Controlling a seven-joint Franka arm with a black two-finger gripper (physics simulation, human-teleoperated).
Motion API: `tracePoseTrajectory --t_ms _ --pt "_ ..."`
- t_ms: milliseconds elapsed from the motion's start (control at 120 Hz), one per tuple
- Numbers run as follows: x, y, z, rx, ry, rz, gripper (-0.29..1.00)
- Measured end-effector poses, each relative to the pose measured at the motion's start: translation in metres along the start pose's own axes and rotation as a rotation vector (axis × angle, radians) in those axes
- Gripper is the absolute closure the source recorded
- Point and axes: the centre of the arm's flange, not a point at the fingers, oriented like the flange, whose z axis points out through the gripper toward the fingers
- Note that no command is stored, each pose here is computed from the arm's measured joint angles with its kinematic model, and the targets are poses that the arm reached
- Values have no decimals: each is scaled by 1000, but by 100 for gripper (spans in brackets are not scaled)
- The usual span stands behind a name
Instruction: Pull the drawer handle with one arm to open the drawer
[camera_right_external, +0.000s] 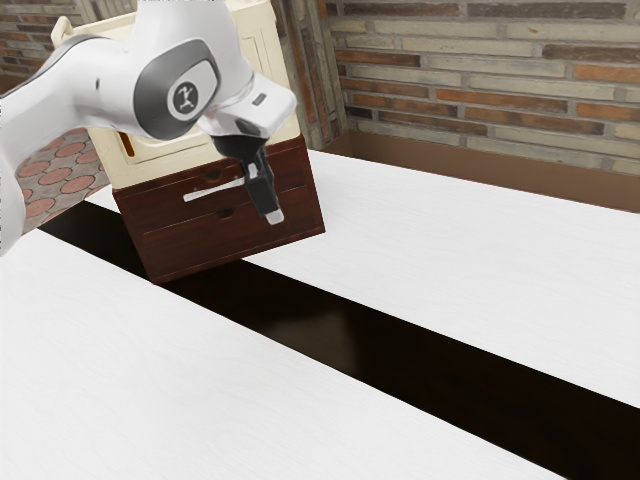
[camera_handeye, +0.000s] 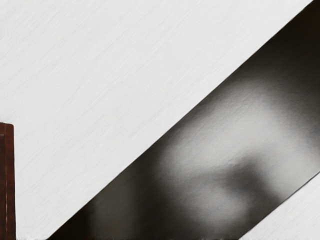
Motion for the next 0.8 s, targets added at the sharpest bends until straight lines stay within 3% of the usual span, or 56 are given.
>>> tracePoseTrajectory --t_ms 250,533,800 --pt "-36 -36 6 74 -56 -38 0" --pt "-55 -57 17 85 -82 -81 2" --pt "-58 -68 37 77 -100 -96 12"
